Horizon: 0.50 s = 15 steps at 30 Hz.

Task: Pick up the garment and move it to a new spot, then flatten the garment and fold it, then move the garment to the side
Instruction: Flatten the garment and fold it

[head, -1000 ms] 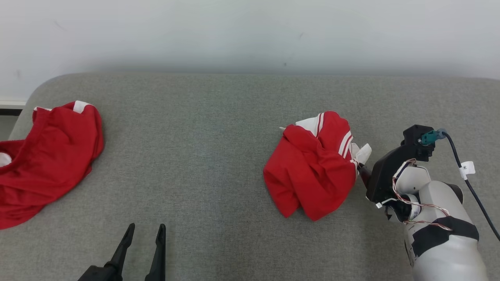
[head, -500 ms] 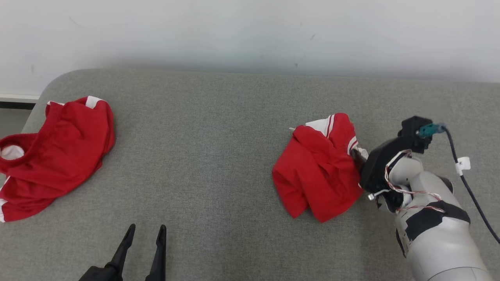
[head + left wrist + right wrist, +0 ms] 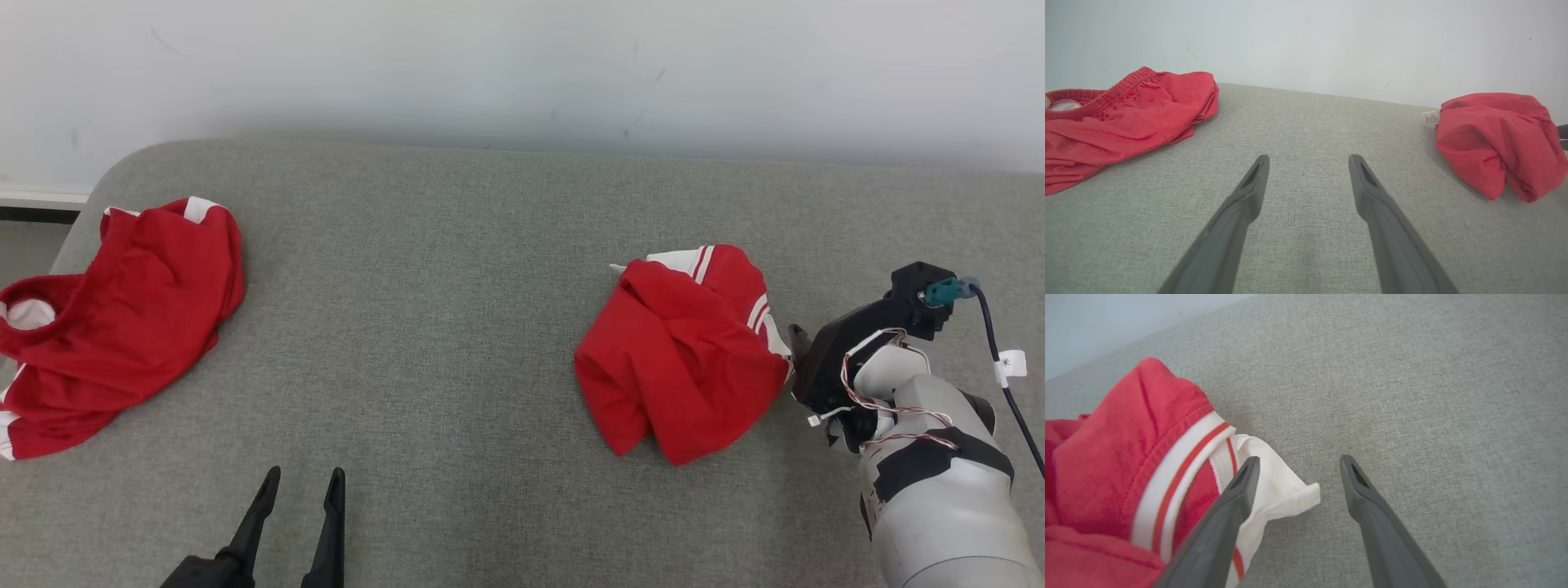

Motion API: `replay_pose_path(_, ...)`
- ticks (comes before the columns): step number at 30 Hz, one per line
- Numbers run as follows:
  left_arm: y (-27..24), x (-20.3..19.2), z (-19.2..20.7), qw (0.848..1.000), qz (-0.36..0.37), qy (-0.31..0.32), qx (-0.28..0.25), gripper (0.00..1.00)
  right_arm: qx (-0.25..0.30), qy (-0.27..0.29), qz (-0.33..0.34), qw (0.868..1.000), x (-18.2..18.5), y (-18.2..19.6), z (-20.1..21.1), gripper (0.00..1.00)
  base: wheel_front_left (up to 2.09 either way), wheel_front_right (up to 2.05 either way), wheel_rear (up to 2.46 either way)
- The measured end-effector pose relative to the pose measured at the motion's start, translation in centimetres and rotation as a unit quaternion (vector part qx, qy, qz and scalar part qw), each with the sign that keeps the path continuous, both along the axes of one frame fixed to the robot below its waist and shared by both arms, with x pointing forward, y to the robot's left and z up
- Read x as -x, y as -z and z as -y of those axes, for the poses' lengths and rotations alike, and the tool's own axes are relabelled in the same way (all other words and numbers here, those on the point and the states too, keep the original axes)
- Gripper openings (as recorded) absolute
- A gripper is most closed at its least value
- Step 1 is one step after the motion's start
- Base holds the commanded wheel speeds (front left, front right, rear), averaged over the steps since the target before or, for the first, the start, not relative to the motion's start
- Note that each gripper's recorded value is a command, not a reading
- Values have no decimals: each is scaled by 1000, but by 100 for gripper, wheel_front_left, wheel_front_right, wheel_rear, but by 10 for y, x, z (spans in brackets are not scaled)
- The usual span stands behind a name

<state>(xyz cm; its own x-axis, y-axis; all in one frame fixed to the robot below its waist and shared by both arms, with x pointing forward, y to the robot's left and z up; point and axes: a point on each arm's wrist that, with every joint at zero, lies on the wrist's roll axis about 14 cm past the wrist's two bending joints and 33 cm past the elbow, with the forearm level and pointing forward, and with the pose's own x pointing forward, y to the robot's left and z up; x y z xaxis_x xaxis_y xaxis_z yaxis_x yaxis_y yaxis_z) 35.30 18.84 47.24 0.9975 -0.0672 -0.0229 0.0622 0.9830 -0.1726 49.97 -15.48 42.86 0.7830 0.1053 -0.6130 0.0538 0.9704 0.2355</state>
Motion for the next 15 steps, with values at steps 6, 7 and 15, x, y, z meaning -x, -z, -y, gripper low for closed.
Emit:
replay_pose_path(6,-1,-2,0,1000,2,0,1,100,-4,8,-27,1000,10,13,4,100,0,0,0)
replay_pose_path(7,-1,-2,1,1000,2,1,1,100,-2,5,-37,999,13,17,4,100,0,0,0)
replay_pose_path(15,-2,-8,4,1000,3,6,2,100,3,-26,-73,997,19,29,-11,100,0,0,0)
